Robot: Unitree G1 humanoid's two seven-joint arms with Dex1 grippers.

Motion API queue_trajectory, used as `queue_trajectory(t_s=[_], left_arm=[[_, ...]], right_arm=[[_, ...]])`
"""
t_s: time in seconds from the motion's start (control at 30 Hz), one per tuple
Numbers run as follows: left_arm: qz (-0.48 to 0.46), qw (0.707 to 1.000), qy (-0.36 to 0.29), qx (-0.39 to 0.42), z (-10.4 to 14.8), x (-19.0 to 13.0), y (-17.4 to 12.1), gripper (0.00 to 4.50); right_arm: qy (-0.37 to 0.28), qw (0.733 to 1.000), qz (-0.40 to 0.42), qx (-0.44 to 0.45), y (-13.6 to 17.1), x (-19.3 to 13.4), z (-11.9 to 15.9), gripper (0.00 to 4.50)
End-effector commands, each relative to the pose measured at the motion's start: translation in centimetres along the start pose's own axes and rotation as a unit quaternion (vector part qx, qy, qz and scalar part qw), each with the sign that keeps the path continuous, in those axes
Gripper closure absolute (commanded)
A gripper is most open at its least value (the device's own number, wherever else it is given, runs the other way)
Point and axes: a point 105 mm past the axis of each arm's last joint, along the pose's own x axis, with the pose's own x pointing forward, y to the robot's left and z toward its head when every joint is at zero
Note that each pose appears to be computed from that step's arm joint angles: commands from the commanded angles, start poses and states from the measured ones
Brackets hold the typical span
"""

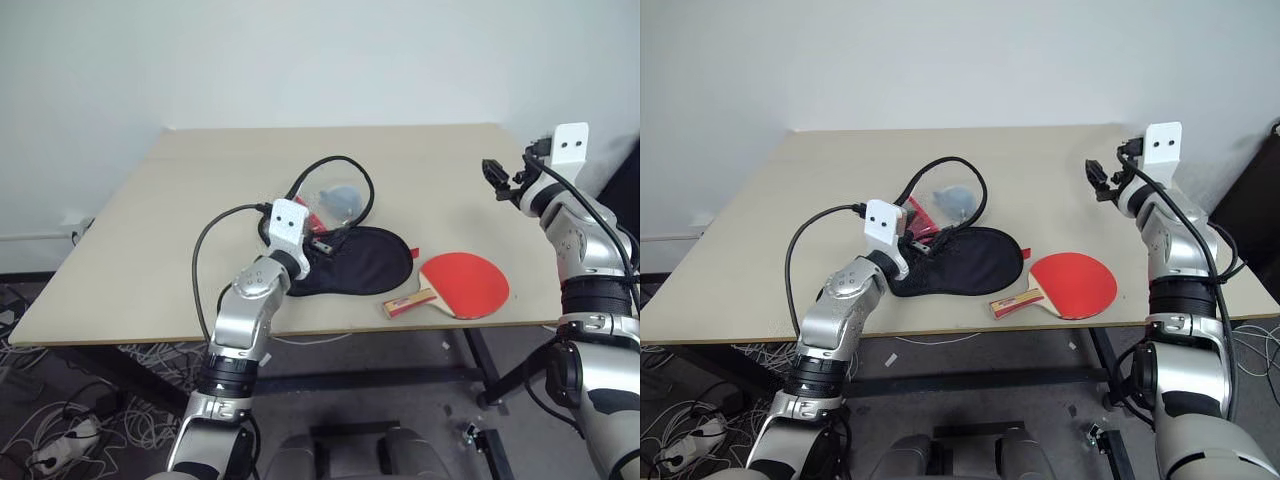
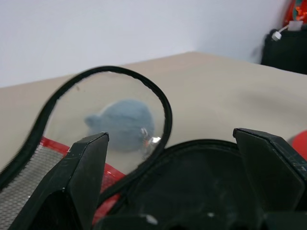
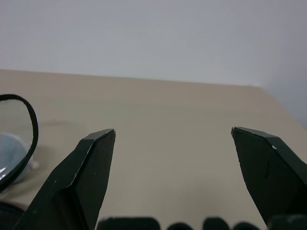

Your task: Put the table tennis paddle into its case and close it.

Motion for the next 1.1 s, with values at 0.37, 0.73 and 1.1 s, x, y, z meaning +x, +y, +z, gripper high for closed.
queue_trajectory(t_s=[0.37, 0.73, 1.1], left_arm=[[-0.072, 0.997, -0.016, -0.006, 0.9, 0.6, -2.4, 0.05], [-0.100, 0.994, -0.008, -0.030, 0.5, -0.4, -1.1, 0.05], [-0.113, 0.993, -0.002, -0.025, 0.9, -1.3, -1.0, 0.05]], right_arm=[[-0.037, 0.999, 0.019, -0.004, 2.3, 0.0, 2.2, 0.29], [-0.051, 0.995, 0.088, 0.002, 9.3, 0.9, 2.5, 0.29], [-0.054, 0.987, 0.148, 0.005, 13.7, 1.9, 2.5, 0.29]])
